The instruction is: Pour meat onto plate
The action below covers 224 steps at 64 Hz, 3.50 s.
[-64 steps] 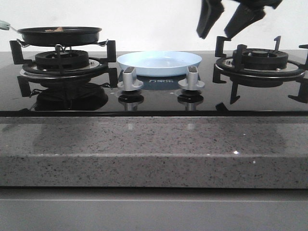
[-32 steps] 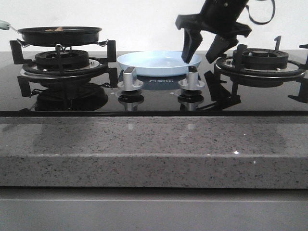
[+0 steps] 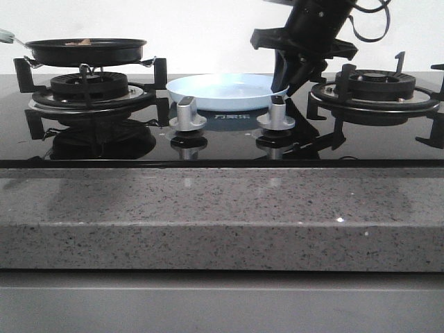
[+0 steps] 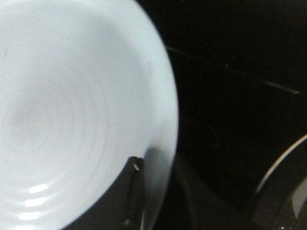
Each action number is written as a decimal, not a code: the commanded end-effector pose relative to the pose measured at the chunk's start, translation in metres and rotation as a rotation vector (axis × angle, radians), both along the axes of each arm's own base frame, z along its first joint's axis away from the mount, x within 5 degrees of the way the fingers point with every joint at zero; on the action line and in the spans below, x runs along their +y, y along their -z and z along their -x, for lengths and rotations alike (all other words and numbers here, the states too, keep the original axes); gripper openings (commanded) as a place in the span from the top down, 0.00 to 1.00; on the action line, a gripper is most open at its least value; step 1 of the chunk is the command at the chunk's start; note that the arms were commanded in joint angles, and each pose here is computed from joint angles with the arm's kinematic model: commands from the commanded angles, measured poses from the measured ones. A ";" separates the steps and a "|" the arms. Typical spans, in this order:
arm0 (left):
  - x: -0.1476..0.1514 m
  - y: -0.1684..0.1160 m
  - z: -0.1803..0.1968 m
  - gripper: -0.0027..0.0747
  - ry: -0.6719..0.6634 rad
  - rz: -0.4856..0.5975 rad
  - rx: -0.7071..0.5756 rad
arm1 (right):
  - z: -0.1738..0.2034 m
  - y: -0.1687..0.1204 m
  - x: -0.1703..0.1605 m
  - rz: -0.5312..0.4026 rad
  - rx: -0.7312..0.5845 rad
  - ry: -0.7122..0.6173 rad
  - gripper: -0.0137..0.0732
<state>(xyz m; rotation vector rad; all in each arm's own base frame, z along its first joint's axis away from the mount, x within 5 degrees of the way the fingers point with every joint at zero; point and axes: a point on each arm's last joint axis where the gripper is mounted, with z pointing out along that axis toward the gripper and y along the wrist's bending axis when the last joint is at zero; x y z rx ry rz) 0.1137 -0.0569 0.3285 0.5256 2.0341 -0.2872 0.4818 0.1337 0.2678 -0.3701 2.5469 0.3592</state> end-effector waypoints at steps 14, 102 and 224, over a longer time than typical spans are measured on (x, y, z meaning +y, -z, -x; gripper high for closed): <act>-0.002 -0.017 -0.003 0.30 -0.001 0.048 -0.089 | 0.009 -0.041 -0.002 -0.032 -0.099 -0.004 0.92; -0.002 -0.020 -0.004 0.30 -0.005 0.054 -0.121 | 0.154 -0.057 -0.001 -0.123 -0.175 -0.042 0.92; 0.115 0.004 -0.280 0.17 -0.359 1.025 0.306 | 0.154 -0.056 0.000 -0.120 -0.164 -0.045 0.92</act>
